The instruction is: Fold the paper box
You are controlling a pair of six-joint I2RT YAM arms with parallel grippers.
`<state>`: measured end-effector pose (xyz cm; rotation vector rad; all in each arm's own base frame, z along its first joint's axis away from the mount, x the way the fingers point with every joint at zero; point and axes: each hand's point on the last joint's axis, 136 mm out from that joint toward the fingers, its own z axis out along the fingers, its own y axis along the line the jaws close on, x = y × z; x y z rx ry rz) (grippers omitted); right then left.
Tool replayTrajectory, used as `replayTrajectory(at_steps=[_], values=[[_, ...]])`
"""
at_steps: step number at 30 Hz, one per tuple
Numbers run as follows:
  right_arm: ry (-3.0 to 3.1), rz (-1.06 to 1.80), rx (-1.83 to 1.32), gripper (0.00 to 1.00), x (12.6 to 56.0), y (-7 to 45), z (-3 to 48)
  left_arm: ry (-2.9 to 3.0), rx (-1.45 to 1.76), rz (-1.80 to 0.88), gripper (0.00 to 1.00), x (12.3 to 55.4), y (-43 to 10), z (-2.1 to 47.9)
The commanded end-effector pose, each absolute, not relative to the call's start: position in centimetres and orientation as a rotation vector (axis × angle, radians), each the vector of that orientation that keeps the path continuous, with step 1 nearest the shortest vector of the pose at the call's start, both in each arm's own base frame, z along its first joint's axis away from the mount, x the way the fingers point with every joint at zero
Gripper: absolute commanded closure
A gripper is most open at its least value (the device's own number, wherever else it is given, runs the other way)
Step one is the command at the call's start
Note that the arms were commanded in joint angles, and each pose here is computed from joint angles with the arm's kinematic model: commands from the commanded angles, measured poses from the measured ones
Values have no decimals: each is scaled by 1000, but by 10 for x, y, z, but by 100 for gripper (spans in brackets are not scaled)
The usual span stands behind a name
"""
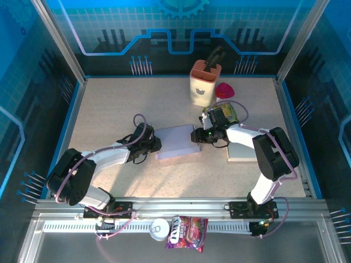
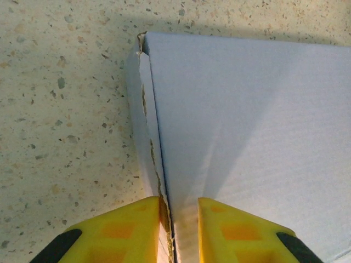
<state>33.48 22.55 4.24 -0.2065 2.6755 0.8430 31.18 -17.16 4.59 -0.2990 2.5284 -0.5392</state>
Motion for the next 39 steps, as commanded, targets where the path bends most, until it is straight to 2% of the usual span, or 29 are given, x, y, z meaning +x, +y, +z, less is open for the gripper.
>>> replayTrajectory(at_steps=[1,8,16,21,27,32,35,39], values=[[2744,785,-257,59,325,228,26,2591,-278,-500,77,302,-165,26],[2765,712,-287,75,321,229,20,2589,-274,-502,76,303,-166,26],[2794,686,-307,76,312,234,12,2595,-259,-549,77,305,-174,20],[2787,683,-270,73,311,225,8,2619,-277,-524,78,300,-169,12],[2711,795,-285,61,314,226,31,2601,-273,-533,88,298,-167,16],[2648,929,-259,44,325,219,49,2586,-254,-563,99,299,-169,20],[2618,1002,-251,36,330,215,54,2577,-249,-600,100,300,-171,19],[2617,1089,-246,33,333,215,48,2562,-287,-653,100,299,-167,14]])
